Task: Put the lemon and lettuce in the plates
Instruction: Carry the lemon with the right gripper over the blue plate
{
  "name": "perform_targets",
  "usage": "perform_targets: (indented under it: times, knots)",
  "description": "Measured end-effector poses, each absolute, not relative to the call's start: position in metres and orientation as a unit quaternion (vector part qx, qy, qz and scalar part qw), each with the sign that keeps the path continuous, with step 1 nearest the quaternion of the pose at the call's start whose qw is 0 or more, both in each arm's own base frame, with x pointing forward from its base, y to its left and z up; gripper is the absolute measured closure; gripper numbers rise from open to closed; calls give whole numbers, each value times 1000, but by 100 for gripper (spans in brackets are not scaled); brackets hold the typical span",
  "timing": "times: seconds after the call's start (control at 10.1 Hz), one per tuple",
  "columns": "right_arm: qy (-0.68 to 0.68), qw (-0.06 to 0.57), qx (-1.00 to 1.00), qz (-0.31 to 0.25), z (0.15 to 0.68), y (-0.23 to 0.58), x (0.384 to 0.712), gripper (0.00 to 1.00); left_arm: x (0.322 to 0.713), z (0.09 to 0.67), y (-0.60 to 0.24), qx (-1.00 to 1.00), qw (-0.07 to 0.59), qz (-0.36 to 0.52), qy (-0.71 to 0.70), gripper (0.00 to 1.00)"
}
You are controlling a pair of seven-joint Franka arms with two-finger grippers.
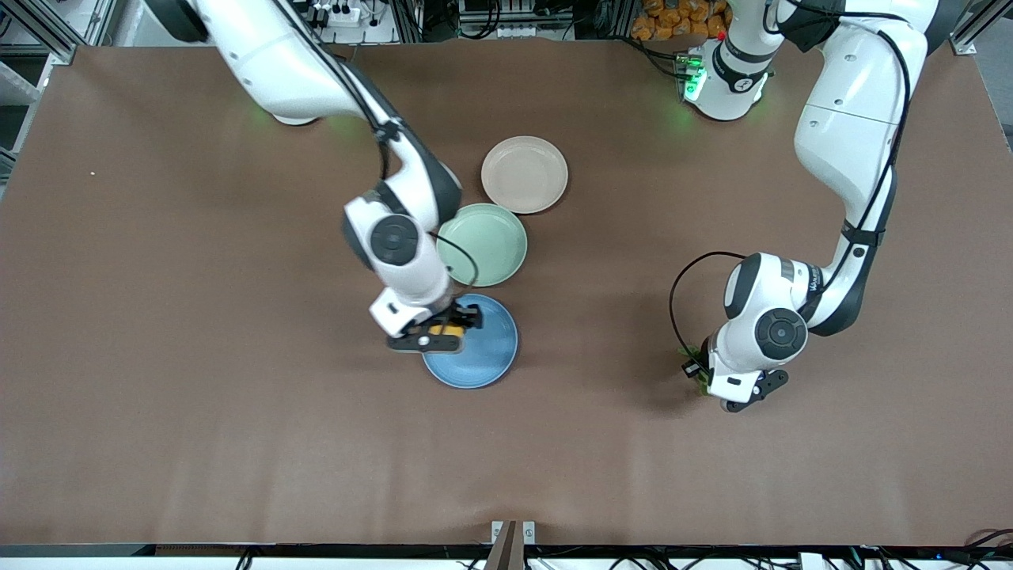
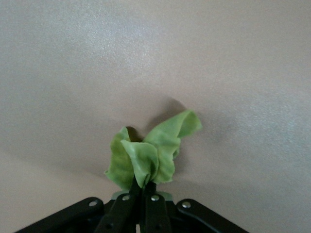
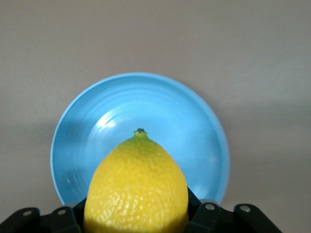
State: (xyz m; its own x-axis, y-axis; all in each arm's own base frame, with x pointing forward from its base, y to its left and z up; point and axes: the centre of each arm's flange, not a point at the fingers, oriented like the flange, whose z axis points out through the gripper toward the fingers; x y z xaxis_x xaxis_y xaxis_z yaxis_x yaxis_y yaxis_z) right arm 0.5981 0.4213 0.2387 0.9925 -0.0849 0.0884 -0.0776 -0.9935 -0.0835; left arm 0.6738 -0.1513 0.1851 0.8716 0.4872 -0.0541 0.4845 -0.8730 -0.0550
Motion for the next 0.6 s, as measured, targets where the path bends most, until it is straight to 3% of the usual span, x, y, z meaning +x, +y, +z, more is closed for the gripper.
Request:
perform_targets:
  times: [0.3,0.6]
  knots:
    - [60,44,-995,-65,188,436,604,41,656,221,-171,-971,14,25,-238,95]
    - [64,42,-995,-69,182,431,610,40,631,248,-182,-974,18,24,-226,95]
